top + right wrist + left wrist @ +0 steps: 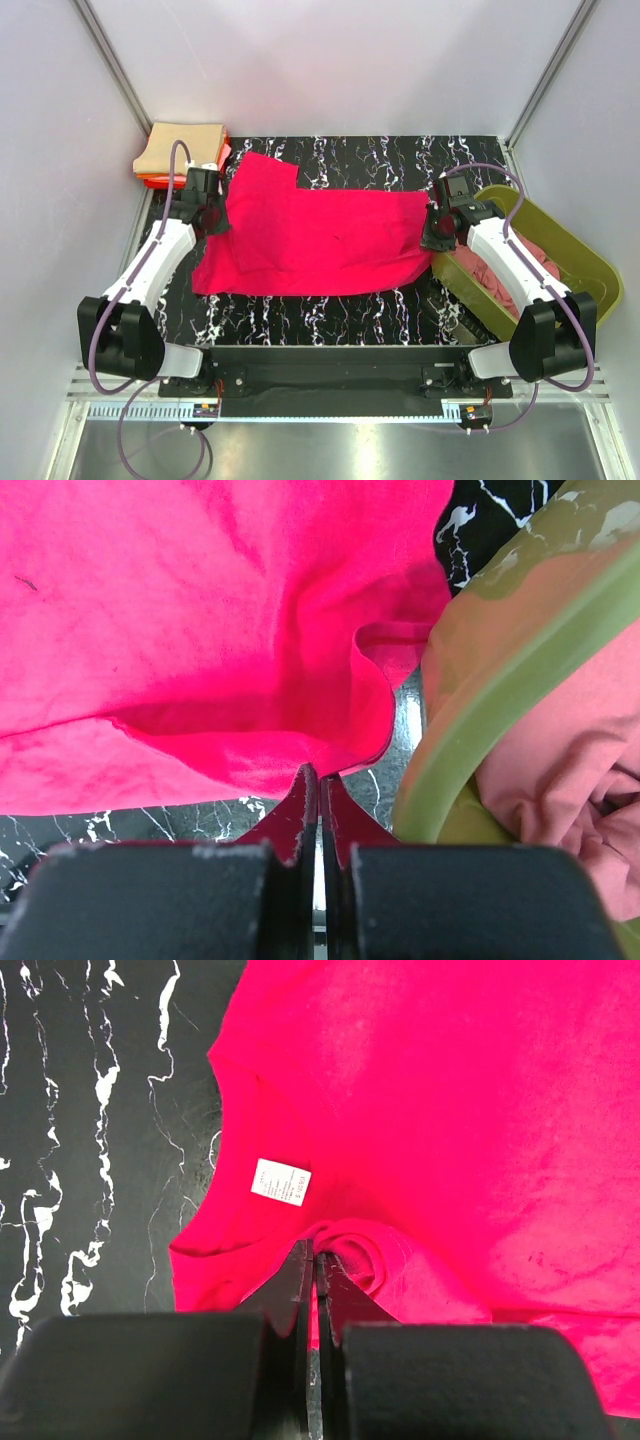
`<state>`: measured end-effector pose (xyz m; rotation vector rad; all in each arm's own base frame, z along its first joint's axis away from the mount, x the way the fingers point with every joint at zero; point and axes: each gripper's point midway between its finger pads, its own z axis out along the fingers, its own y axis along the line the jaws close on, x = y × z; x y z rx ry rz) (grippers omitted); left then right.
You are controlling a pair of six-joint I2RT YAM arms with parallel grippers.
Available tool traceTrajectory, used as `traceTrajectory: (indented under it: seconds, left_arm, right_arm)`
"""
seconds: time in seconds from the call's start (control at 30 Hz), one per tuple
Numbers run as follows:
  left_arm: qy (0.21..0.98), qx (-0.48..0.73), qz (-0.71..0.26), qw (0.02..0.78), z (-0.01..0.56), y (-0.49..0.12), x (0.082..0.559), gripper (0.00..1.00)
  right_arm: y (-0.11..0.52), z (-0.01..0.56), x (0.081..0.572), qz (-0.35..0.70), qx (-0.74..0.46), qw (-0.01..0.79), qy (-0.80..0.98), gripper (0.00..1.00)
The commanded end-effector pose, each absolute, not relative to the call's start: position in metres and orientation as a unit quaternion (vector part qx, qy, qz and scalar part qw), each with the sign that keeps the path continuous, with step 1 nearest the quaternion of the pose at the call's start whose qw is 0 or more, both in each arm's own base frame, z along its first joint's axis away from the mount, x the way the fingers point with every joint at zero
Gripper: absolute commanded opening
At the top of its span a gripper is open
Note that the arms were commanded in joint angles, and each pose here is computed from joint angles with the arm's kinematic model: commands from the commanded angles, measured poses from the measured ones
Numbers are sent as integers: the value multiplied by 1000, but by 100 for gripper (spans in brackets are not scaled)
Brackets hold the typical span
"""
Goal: Fold and stack the t-shirts
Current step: Flatten the tshirt out
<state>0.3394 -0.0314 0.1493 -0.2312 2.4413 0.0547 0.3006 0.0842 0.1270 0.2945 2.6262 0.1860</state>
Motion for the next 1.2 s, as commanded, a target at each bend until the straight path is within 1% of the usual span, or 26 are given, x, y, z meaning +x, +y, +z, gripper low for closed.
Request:
traceTrajectory:
  seconds: [0.0, 0.2, 0.37, 0.53, 0.7, 0.83, 0.9, 1.03, 1.17]
  left_arm:
    - [918, -91, 9, 386, 176, -33, 366, 0]
    - [909, -78, -19, 408, 181, -45, 391, 0]
    - [918, -75, 5, 390, 166, -41, 403, 0]
    - [921, -86, 26, 379, 158, -29, 405, 0]
    - [921, -80, 15, 380, 160, -32, 411, 0]
    - [923, -51, -11, 382, 161, -45, 423, 0]
    - [925, -51, -3, 377, 156, -43, 426, 0]
    - [926, -69, 31, 369, 147, -26, 427, 0]
    - [926, -85, 34, 366, 144, -20, 430, 0]
  right_arm:
    - [69, 130, 287, 39, 130, 226, 965, 1]
    - [57, 135, 283, 10, 146, 226, 963, 1]
    - [44, 132, 280, -24, 157, 228, 961, 0]
    - [34, 141, 282, -46, 169, 252, 952, 0]
    - [47, 144, 291, -14, 148, 255, 956, 0]
    - [52, 144, 299, -5, 153, 253, 955, 0]
    - [49, 144, 300, -13, 158, 254, 954, 0]
    - [29, 145, 293, -63, 180, 264, 946, 0]
    - [24, 146, 289, -72, 187, 271, 941, 0]
